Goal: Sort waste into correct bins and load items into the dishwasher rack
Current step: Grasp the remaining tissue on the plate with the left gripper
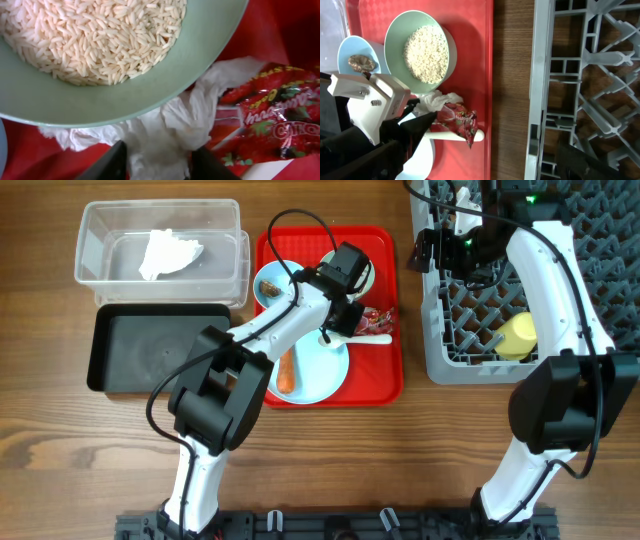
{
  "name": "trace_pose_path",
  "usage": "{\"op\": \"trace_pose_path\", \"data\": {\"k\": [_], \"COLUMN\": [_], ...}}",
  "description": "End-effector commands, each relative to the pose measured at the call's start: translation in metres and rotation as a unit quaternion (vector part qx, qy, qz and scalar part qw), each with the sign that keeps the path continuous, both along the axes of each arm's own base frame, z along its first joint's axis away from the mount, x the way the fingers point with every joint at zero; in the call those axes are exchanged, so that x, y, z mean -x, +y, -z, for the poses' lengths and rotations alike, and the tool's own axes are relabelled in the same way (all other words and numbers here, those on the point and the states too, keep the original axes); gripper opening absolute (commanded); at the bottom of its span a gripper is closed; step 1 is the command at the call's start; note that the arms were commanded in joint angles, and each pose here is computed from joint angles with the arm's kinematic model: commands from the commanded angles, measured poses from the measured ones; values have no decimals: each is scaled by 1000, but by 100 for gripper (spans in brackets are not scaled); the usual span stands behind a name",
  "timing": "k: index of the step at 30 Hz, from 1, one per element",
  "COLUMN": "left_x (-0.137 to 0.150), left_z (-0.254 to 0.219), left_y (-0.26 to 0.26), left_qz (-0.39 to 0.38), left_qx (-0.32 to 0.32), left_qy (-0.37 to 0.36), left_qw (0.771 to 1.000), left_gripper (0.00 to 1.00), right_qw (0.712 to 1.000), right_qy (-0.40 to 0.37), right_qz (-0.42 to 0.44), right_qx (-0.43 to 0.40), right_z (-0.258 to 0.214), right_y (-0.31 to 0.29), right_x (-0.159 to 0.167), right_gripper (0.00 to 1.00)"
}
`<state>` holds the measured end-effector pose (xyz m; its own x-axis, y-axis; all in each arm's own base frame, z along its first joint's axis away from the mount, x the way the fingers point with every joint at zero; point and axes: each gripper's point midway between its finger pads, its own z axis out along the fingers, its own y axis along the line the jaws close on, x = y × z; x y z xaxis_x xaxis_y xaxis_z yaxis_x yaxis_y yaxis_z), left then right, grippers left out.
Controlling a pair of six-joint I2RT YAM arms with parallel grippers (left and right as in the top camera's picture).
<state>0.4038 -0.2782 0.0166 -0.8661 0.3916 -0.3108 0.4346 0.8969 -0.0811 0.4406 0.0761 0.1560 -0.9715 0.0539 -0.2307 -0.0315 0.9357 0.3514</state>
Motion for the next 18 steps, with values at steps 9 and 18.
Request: {"op": "trace_pose_path", "data": {"k": [9,18], "left_x": [0,-3], "left_z": [-15,-116], "left_y": [2,0], "left_qz": [1,-15], "left_qx": [-1,61], "left_qy": [-12,-92], "left_qw": [1000,994], "left_gripper": [4,4], "right_qw": [1000,1000], "right_qy": [-17,-21], "right_qz": [-5,-3], "right_qx": [19,19], "right_z": [-8,-9], "right_y": [-5,-5], "right_x": [-2,-4], "right_gripper": [100,100]}}
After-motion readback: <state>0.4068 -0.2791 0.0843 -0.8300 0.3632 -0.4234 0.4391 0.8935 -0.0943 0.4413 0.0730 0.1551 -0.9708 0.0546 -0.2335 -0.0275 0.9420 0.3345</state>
